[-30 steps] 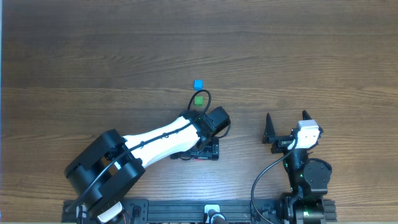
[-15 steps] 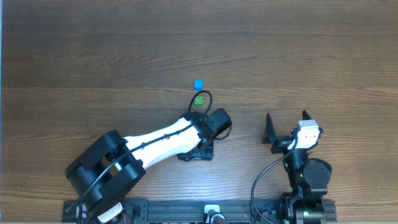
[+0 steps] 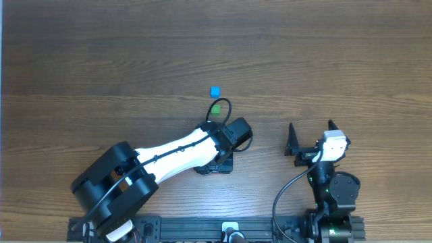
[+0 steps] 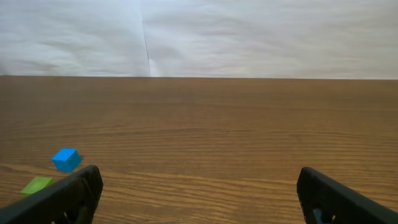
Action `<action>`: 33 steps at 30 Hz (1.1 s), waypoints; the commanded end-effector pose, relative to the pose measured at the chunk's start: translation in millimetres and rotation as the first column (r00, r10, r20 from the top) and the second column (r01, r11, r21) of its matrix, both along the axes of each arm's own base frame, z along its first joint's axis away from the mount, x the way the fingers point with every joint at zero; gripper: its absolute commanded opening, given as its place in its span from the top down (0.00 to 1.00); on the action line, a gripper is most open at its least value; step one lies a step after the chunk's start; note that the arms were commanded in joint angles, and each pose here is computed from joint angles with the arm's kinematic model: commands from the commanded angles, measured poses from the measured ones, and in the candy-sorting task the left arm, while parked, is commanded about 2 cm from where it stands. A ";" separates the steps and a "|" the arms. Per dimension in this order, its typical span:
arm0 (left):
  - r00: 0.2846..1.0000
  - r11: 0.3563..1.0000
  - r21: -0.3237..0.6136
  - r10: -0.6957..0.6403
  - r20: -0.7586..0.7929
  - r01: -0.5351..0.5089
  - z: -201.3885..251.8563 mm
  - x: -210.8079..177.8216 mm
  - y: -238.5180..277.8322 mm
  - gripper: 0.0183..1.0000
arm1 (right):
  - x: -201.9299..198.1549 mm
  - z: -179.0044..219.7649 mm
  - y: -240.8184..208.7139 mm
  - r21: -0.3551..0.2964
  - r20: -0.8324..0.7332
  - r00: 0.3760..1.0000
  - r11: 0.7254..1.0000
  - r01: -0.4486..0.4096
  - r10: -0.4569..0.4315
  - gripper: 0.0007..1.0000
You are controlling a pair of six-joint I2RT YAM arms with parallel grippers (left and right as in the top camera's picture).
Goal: Stack Cubes
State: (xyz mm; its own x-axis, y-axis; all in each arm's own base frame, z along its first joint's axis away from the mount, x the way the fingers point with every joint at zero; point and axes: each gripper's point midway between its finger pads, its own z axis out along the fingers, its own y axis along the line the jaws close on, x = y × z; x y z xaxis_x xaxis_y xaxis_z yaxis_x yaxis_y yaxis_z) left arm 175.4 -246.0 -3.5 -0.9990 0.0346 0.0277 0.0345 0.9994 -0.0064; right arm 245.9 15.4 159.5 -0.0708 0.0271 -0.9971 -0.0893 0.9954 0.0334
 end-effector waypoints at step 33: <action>0.999 0.999 -0.047 0.002 0.036 -0.001 35.0 6.4 -6.3 0.97 | -0.5 -1.2 2.7 0.002 0.001 1.000 1.000 -0.013 0.013 0.01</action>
State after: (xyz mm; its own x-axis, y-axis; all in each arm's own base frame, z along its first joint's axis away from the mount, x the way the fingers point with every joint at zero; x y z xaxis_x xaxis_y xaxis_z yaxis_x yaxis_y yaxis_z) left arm 170.1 -239.7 2.1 -0.9983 0.0341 0.0476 0.0348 0.9993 0.0138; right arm 245.9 15.2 159.5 -0.0707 0.0260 -0.9972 -0.0887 0.9955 0.0322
